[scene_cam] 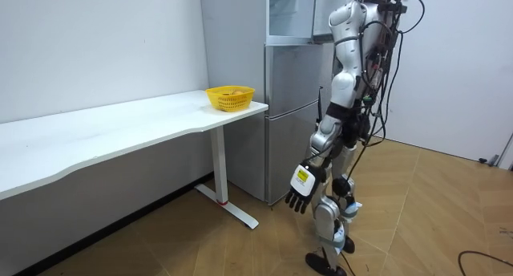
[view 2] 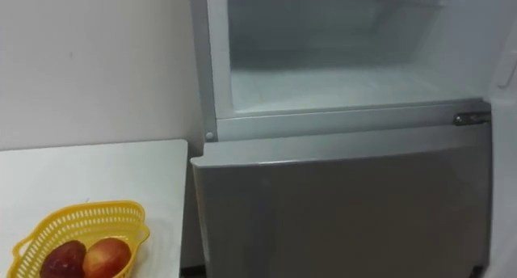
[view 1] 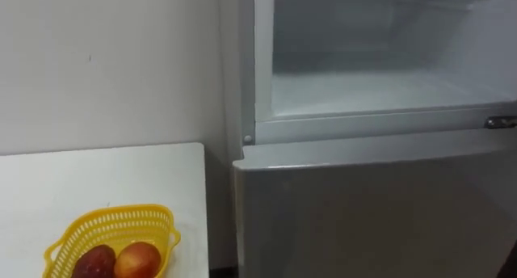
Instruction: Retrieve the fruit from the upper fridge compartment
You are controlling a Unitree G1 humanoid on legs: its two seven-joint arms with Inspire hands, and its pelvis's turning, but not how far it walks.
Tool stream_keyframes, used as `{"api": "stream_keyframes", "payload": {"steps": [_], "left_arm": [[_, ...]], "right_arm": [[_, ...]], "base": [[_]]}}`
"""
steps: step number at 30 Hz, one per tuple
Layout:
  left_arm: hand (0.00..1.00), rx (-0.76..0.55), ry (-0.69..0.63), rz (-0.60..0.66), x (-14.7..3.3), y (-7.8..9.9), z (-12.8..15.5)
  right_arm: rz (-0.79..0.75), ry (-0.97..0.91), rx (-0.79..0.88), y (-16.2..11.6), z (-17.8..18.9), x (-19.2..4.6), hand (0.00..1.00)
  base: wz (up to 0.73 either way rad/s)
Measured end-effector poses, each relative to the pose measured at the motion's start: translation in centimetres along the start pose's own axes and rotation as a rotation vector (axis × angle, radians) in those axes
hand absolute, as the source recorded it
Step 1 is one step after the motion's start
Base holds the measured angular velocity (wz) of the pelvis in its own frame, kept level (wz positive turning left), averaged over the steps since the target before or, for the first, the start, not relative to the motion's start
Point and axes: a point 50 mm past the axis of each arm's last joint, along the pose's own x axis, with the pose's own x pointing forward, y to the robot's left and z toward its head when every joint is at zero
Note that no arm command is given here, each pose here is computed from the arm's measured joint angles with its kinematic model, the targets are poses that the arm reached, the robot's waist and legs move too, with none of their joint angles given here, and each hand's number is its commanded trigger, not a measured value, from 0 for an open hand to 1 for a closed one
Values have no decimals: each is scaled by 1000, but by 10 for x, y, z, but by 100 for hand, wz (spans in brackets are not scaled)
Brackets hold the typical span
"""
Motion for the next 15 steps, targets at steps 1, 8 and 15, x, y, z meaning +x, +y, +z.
{"api": "stream_keyframes", "payload": {"steps": [1, 8, 15], "left_arm": [[0, 0, 1, 1, 0, 0, -1], [0, 0, 7, 5, -1, 1, -3], [0, 1, 5, 5, -1, 1, -3]], "right_arm": [[10, -3, 0, 2, 1, 0, 0], [59, 11, -75, 9, -5, -1, 0], [117, -5, -82, 23, -6, 3, 0]], "base": [[6], [5], [4]]}}
